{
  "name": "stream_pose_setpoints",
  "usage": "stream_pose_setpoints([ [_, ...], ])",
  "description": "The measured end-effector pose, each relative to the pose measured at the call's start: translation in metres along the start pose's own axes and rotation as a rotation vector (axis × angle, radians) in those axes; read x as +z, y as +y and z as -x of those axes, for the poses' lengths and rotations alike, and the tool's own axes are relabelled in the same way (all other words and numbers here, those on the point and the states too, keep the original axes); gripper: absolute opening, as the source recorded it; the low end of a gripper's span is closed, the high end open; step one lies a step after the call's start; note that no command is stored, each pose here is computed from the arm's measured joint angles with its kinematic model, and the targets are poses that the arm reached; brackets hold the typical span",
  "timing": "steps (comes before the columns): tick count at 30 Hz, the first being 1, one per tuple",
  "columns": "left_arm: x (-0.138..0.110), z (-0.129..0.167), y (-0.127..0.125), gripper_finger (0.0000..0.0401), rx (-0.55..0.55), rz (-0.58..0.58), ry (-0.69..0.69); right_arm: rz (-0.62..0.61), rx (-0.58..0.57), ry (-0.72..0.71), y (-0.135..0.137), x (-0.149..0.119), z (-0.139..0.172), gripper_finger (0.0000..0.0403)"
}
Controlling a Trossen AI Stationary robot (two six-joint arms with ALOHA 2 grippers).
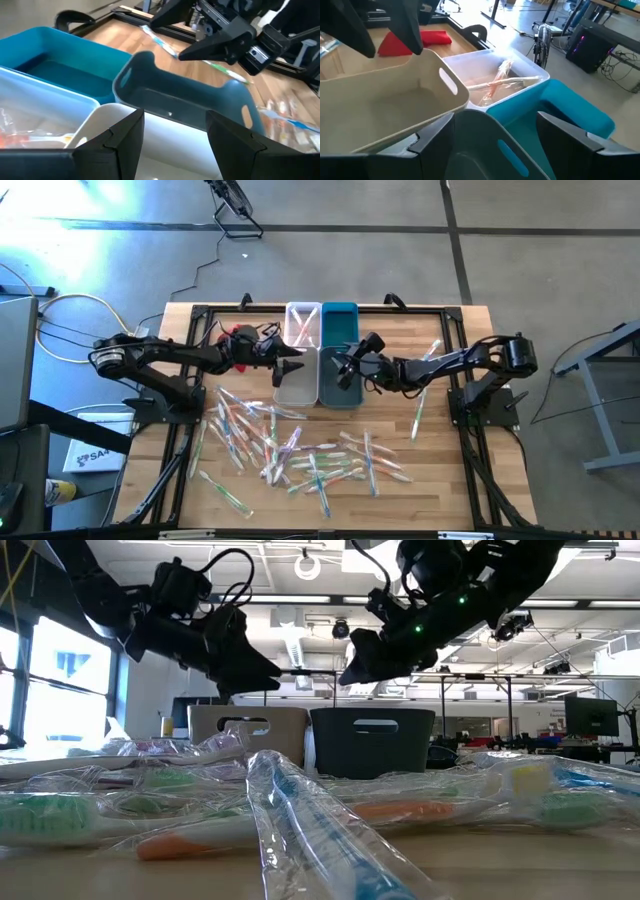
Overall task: Pick & Place Toothbrushes
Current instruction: Put the blue toothbrush into the gray bin
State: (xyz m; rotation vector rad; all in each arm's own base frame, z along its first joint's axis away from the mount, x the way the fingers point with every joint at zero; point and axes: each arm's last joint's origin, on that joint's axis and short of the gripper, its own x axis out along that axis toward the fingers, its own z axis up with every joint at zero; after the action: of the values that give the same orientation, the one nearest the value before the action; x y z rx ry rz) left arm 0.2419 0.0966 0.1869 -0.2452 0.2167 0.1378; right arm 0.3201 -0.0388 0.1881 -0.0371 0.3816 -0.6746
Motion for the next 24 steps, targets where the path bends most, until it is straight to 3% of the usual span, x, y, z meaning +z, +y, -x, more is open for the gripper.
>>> stream_pose_setpoints([
  [16, 0.000, -0.003, -0.018, 0.0207, -0.072, -0.019, 0.002, 0.002, 0.051, -0.042, 0.019, 0.009, 0.026, 0.0270],
  [24, 0.000, -0.003, -0.026, 0.0207, -0.104, -0.025, 0.004, -0.090, 0.075, -0.019, 0.033, 0.005, 0.040, 0.0270],
])
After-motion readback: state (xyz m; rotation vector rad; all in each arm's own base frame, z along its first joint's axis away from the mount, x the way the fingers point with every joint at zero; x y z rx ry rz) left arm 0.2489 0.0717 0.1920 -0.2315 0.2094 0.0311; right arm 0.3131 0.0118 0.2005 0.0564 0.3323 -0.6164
